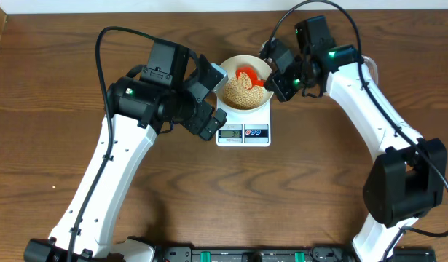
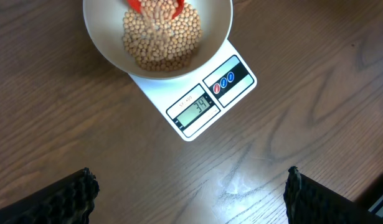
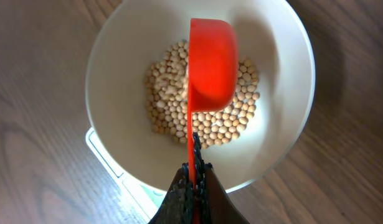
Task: Scoop item into bowl and weigh 50g on scale
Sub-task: 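Tip the red scoop to pour soybeans into the bowl, then move the empty red scoop right to the soybean tub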
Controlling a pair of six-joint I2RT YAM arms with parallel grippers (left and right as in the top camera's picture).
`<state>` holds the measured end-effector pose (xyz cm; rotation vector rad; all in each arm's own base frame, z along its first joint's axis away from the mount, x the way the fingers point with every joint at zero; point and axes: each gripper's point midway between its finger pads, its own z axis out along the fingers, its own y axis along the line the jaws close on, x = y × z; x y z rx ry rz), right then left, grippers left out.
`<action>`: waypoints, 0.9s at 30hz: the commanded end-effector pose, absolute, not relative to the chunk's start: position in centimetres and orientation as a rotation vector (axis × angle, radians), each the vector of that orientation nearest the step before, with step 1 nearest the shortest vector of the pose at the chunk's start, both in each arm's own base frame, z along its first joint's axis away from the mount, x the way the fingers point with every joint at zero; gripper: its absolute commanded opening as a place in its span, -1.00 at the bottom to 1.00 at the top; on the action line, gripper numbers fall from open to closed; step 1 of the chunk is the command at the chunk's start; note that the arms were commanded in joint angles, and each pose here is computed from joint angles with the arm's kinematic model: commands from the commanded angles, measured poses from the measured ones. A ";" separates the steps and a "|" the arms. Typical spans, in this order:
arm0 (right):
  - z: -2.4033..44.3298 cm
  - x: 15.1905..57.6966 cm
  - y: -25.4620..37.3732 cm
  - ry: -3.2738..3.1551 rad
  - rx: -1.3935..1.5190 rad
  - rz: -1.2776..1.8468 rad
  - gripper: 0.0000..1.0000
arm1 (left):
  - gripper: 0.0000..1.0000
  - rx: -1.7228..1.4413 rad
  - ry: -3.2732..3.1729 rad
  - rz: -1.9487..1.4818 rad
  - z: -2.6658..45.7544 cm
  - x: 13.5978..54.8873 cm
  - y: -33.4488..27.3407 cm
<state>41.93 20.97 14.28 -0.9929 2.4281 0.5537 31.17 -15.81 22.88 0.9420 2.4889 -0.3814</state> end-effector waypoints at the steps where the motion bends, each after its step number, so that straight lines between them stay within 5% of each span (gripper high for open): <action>1: 17.2 42.6 21.1 2.338 -1.036 0.427 -0.98 | 0.96 0.943 2.480 -0.393 23.3 31.3 -16.1; 27: 21.3 42.6 21.2 2.196 -1.091 0.265 -0.98 | 0.96 0.943 2.480 -0.393 23.3 31.3 -16.1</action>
